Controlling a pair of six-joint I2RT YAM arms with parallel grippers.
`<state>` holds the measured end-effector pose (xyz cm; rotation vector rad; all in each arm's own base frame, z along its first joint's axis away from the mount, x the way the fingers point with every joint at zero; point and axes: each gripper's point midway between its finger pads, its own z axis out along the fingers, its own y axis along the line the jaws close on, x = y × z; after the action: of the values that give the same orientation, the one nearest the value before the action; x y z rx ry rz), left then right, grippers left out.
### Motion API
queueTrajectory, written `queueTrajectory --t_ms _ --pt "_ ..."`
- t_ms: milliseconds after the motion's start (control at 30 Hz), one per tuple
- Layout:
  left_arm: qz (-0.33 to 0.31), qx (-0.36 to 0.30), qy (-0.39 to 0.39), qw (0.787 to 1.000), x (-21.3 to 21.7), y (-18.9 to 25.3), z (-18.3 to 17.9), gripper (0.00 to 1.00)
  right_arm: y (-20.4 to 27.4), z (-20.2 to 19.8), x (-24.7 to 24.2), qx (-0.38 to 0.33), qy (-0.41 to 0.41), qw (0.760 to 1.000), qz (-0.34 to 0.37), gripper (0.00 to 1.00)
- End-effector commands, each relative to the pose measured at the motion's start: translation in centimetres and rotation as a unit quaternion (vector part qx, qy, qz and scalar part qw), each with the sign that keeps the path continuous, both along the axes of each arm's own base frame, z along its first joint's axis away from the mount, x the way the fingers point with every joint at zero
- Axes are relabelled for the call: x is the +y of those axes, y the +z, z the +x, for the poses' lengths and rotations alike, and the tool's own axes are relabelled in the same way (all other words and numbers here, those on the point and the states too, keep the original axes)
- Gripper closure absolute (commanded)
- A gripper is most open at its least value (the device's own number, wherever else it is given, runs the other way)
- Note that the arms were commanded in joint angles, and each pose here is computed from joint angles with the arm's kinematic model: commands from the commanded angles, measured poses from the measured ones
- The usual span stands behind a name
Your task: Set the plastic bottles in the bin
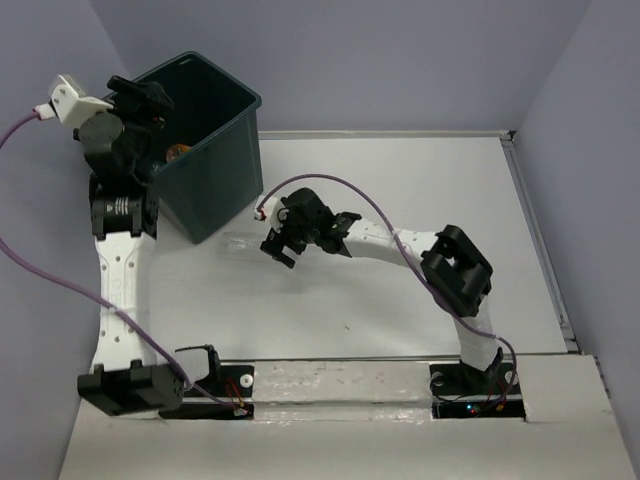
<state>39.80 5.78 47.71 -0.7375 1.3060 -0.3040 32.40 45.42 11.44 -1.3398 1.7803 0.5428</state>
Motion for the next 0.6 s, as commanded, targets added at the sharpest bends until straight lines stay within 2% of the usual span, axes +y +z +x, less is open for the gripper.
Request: queueTrajectory --t_ms 0,33,67,133,167,233,300,333,400,433,567 --pt "0.016 -0.079 -0.107 0.991 -6.3 1.9 -5.5 0.01 -0.4 1.3 1.2 -0.021 0.027 0.999 -0.028 0.00" --pt "0.018 -0.049 -0.126 0.991 -7.4 -1.1 -5.7 0.01 -1.1 1.4 1.4 -0.017 0.029 0.999 -0.031 0.00" --pt "0.021 -0.056 -0.147 0.987 -8.6 -1.3 -7.5 0.01 -1.4 1.6 1.8 -0.015 0.029 0.999 -0.030 0.00" --pt "0.021 -0.033 -0.170 0.985 -9.6 -3.7 -8.9 0.01 -3.4 1.6 2.2 0.002 0.031 0.999 -0.037 0.00" --pt "0.023 0.000 -0.192 0.981 -10.4 -6.6 -9.2 0.01 -3.7 1.5 2.4 0.006 0.033 0.999 -0.036 0.01" --pt "0.025 0.047 -0.194 0.980 -10.2 -10.3 -11.9 0.01 -3.7 1.1 3.0 0.015 0.039 0.999 -0.018 0.09" --pt "0.027 0.075 -0.193 0.978 -10.1 -12.4 -12.9 0.01 -3.0 1.0 3.3 0.013 0.036 0.999 0.002 0.18" --pt "0.024 0.088 -0.192 0.977 -10.0 -13.4 -13.3 0.01 -2.0 1.0 3.4 0.005 0.033 0.999 0.025 0.29" --pt "0.015 0.131 -0.193 0.972 -10.0 -16.9 -14.0 0.01 -1.3 0.7 3.2 0.002 0.029 0.999 0.040 0.36" --pt "0.012 0.154 -0.194 0.969 -10.0 -18.9 -14.1 0.01 -0.8 0.4 2.9 0.006 0.025 0.999 0.045 0.44" --pt "-0.011 0.176 -0.207 0.962 -10.7 -21.9 -14.3 0.01 2.4 -0.4 2.0 0.002 0.009 0.997 0.082 0.53"
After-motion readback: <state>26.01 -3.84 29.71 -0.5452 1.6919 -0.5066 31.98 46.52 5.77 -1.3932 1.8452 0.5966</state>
